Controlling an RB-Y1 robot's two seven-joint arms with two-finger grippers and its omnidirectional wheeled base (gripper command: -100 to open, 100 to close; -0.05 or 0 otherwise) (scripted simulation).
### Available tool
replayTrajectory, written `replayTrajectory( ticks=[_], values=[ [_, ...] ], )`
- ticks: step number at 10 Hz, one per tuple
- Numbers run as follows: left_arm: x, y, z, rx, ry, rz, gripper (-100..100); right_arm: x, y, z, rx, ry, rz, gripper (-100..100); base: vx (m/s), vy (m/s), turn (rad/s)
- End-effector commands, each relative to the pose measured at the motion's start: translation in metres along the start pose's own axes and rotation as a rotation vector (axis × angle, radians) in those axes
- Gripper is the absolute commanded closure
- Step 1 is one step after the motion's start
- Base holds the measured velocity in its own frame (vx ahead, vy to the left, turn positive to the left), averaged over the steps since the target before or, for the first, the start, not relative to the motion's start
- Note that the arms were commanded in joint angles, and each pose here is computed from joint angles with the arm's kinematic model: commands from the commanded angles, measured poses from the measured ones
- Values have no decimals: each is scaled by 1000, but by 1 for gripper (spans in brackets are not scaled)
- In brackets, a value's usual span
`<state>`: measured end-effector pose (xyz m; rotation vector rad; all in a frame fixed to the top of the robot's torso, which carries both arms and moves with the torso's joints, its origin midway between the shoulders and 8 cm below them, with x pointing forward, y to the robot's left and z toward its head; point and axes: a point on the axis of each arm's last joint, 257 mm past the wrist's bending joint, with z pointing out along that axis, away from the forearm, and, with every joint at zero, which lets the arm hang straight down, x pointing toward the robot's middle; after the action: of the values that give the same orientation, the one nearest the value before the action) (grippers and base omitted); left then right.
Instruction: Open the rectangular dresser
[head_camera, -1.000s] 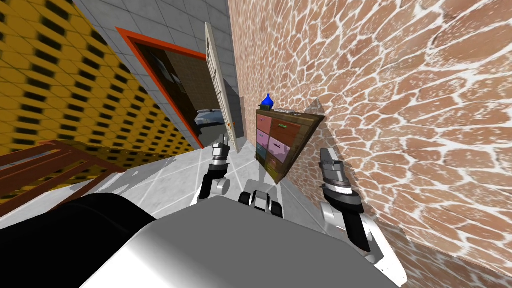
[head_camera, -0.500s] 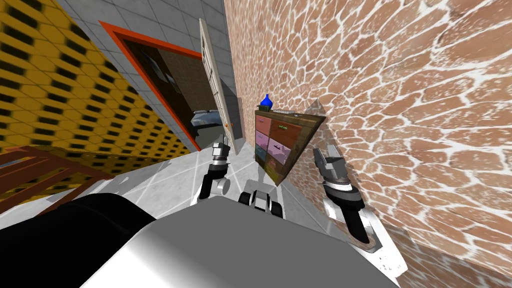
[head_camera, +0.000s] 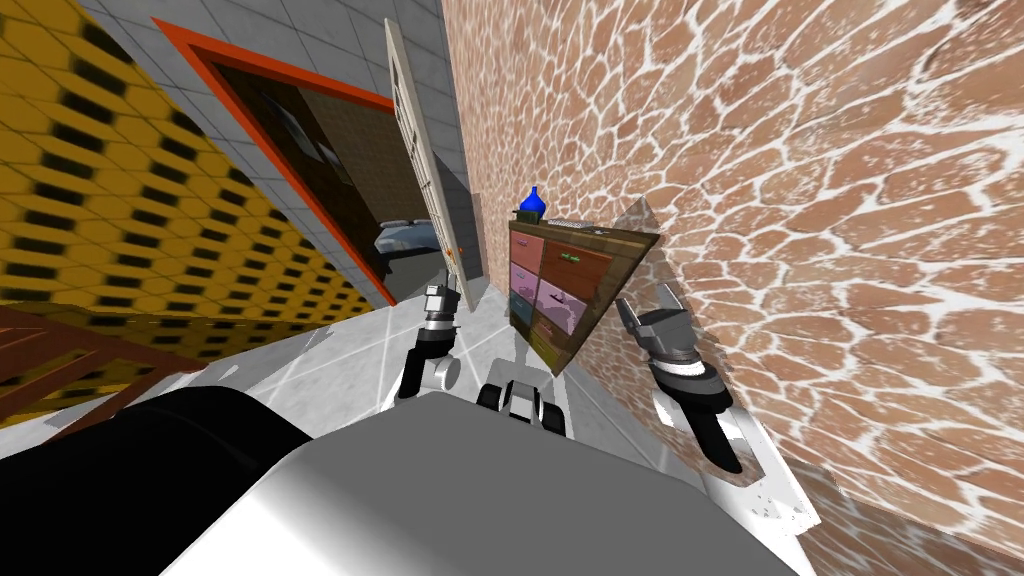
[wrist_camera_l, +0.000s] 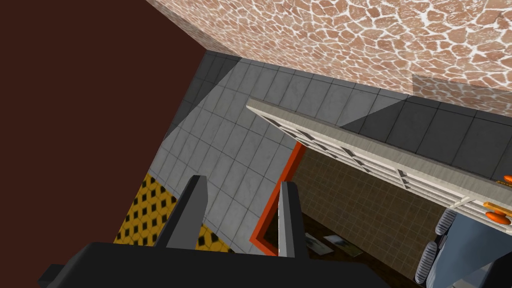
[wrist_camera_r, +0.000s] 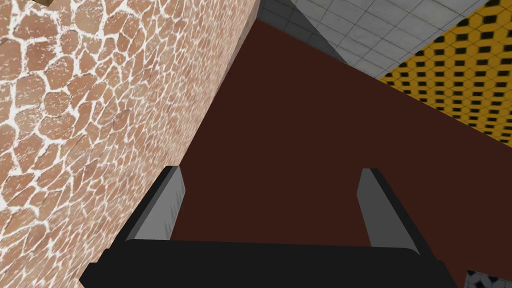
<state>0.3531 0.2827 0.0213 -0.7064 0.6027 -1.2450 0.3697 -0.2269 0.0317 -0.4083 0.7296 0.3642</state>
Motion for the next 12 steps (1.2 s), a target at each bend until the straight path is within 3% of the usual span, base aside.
replayTrajectory(
  ticks=[1,3,6,8,9,11,12],
  values=[
    [0,0,0,0,0,0,0,4,4,3,-66,7,-126,-100,85,45,-41],
    [0,0,0,0,0,0,0,11,6,5,-148,16,-263,-100,93,72,-74],
    [0,0,0,0,0,0,0,16,7,6,-191,21,-358,-100,67,52,-43],
    [0,0,0,0,0,0,0,25,6,6,-269,28,-491,-100,76,71,-77],
    [0,0,0,0,0,0,0,26,6,6,-271,28,-505,-100,80,60,-36],
    [0,0,0,0,0,0,0,36,3,5,-346,35,-631,-100,93,59,-69],
    [0,0,0,0,0,0,0,36,3,5,-347,34,-644,-100,80,50,-31]
  ],
)
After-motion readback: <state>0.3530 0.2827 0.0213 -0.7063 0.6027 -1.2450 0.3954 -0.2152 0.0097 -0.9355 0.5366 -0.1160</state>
